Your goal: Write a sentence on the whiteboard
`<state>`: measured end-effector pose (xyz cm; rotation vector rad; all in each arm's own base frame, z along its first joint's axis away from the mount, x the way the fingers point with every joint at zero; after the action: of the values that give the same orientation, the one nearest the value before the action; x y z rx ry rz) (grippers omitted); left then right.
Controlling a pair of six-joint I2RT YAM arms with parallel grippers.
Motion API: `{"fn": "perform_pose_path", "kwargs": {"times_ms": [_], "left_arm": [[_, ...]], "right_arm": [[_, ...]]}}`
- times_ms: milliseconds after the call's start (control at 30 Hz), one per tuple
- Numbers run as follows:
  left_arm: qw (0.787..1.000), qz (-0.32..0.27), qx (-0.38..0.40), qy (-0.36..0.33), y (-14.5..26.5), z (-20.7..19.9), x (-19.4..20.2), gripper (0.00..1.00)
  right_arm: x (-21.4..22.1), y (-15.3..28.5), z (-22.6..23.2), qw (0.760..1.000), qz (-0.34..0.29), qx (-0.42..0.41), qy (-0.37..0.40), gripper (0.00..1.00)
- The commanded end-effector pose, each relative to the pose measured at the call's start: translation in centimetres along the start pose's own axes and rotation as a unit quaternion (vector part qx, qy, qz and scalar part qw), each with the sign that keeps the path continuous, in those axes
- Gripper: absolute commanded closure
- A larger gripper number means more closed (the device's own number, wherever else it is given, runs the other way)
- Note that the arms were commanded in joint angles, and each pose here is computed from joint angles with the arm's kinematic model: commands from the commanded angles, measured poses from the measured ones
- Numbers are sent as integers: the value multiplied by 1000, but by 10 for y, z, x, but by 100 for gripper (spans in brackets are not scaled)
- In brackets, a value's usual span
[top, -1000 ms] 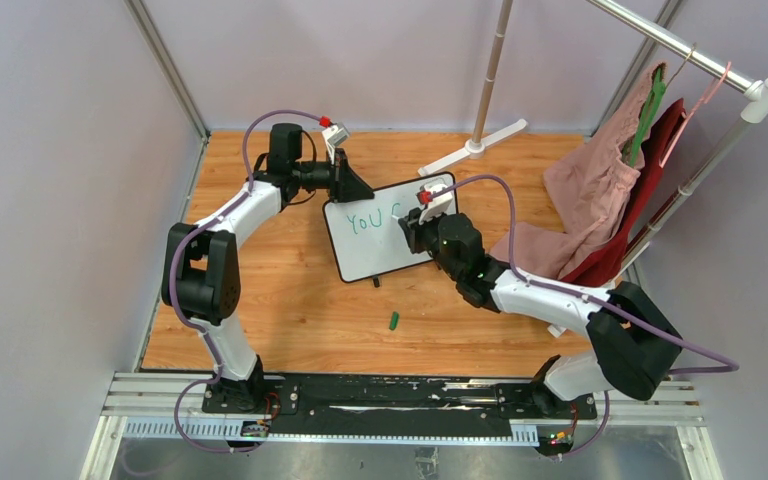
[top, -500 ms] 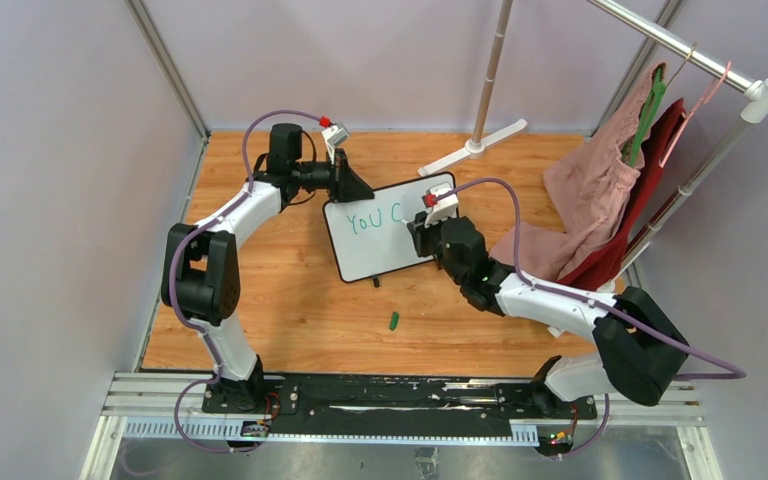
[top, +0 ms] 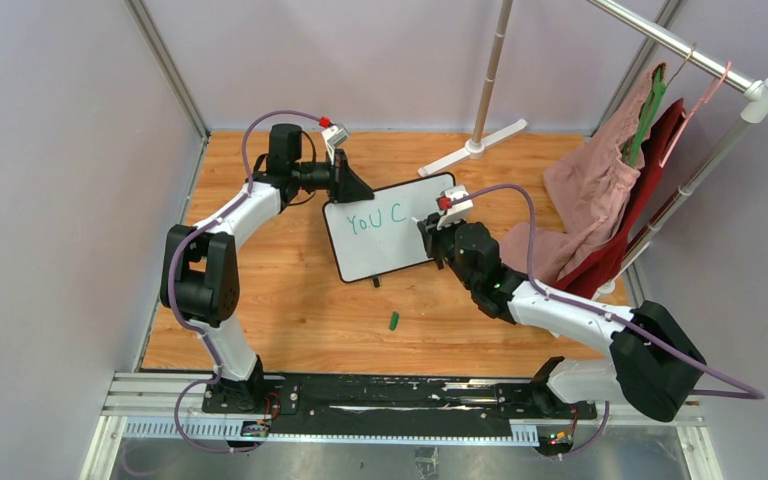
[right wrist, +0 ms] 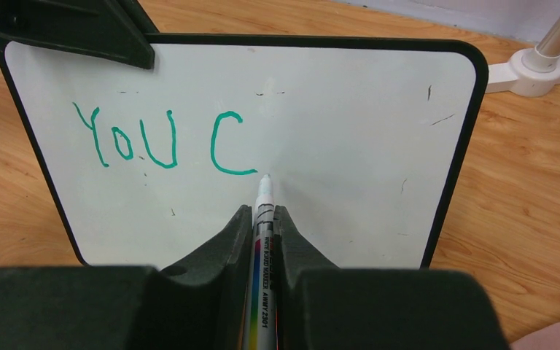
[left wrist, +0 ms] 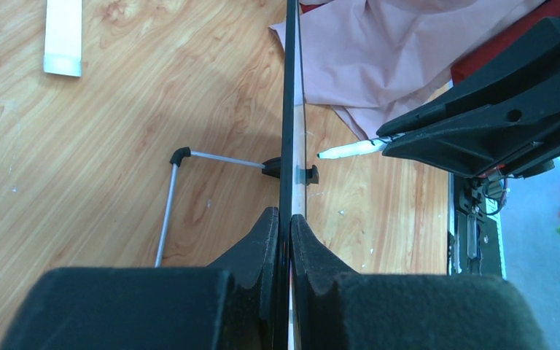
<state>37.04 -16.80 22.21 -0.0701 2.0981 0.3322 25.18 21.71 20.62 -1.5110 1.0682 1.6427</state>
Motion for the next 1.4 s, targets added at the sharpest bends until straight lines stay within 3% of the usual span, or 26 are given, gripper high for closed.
{"fn": "perform_pose_path", "kwargs": {"times_ms": [0,567,1000,1367], "left_arm": [[1000,5,-1,3,2,-7,4,100],[1000,4,1,5,1,-6,5,100],[1000,4,0,6,1,-6,5,100],[1000,3,0,5,1,-7,5,100]], "right_arm": [[-12,-2,-10,999,-29,27,-7,100],[-26,-22,-4,999,-44,18,-10,100],[-12,-24,5,999,-20,-21,-16,100],[6,-15,-2,1000,16,2,-4,100]]}}
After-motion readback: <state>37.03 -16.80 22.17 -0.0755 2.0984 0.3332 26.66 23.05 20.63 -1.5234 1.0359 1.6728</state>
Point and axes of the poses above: each gripper's point midway between its finger pads, its own y axis back along the fingers, its own z axis along the line the jaws close on, x = y × z, the point moved 8 cm from there along y, back along the fingers, and after that the axes turned 4 degrees about y, right-handed, at the moved point
